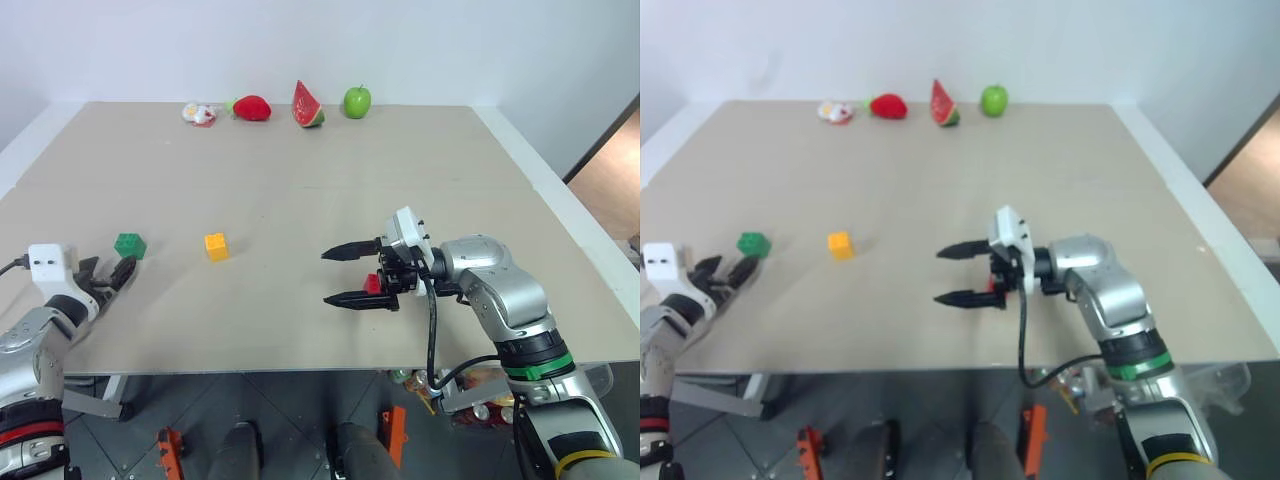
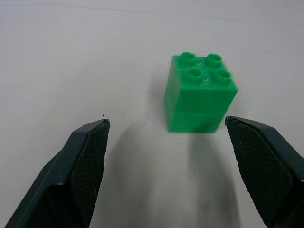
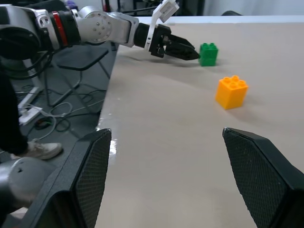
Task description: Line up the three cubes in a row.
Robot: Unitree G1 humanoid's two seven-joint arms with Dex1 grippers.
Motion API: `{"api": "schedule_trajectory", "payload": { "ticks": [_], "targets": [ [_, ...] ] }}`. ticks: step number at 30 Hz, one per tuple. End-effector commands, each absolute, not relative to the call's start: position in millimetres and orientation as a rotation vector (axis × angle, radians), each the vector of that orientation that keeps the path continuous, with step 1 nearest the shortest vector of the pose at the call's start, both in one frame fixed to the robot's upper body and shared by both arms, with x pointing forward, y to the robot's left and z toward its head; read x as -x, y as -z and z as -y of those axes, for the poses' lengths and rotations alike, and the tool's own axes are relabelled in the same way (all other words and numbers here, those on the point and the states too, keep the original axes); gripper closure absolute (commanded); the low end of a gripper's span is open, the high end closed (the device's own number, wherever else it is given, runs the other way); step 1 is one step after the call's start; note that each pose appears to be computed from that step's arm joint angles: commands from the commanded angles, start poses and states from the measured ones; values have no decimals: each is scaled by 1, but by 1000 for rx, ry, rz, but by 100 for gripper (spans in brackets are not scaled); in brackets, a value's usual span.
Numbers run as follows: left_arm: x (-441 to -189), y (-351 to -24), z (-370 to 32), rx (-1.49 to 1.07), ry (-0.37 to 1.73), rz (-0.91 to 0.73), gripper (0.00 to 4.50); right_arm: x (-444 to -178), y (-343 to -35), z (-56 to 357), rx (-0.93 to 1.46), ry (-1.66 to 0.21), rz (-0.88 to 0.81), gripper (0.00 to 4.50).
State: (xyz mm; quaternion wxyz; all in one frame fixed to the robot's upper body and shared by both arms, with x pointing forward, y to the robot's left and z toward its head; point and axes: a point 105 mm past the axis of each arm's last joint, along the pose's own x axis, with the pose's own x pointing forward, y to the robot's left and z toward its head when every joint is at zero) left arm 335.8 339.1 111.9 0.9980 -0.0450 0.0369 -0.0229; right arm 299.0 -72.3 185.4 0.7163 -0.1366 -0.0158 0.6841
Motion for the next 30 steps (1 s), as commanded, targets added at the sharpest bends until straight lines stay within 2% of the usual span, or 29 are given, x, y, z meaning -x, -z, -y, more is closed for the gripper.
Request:
{"api": "schedule_trajectory", "payload": {
  "ticks": [1,8,16,19,24,29,30],
  "targets": [
    [-346,-124,-336,57,68,-39,46,-311,-210,71,305,-1402,152,62],
    [-361,-119,-328,56,93,-50,46,-319,-225,66,247,-1331,208,62],
    [-370,-119,-328,42,78,-53,46,-321,-227,64,237,-1310,223,62],
    [-372,-119,-328,46,77,-45,132,-322,-227,63,237,-1307,224,58],
    [-373,-123,-325,30,95,-31,307,-324,-227,65,242,-1298,218,58],
    [-373,-132,-319,-32,140,-26,314,-326,-226,68,253,-1289,209,58],
    [-376,-145,-315,-54,168,11,314,-327,-225,71,259,-1284,205,58]
  ]
}}
